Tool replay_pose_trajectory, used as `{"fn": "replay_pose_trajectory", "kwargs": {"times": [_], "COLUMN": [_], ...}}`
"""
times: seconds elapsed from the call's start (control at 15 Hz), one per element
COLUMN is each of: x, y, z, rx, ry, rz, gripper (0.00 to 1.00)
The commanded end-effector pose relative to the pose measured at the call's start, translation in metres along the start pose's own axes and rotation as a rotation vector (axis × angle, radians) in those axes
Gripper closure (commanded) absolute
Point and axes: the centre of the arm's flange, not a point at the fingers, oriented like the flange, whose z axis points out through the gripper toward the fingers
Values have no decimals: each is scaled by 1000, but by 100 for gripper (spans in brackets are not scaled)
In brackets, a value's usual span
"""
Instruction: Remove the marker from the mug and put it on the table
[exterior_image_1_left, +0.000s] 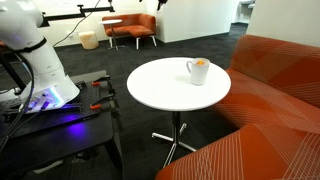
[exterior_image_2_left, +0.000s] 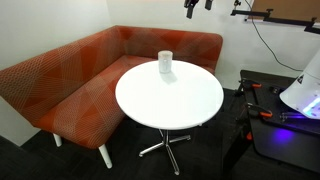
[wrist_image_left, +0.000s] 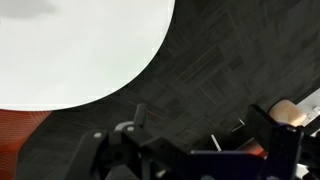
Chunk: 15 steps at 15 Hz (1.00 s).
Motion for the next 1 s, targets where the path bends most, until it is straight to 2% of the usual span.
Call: {"fn": "replay_pose_trajectory", "kwargs": {"times": [0.0,0.27,0.6,0.8,0.93], "x": [4,0,-14,-26,-32], "y": [11,32,59,77,87], "z": [5,1,1,-3,-7], "rx": [-43,-81,-34,-28,-59], "ry": [35,110,215,232,244], "rz": [-45,-77,-162,-221,-211], "gripper": [0,0,0,0,0]}}
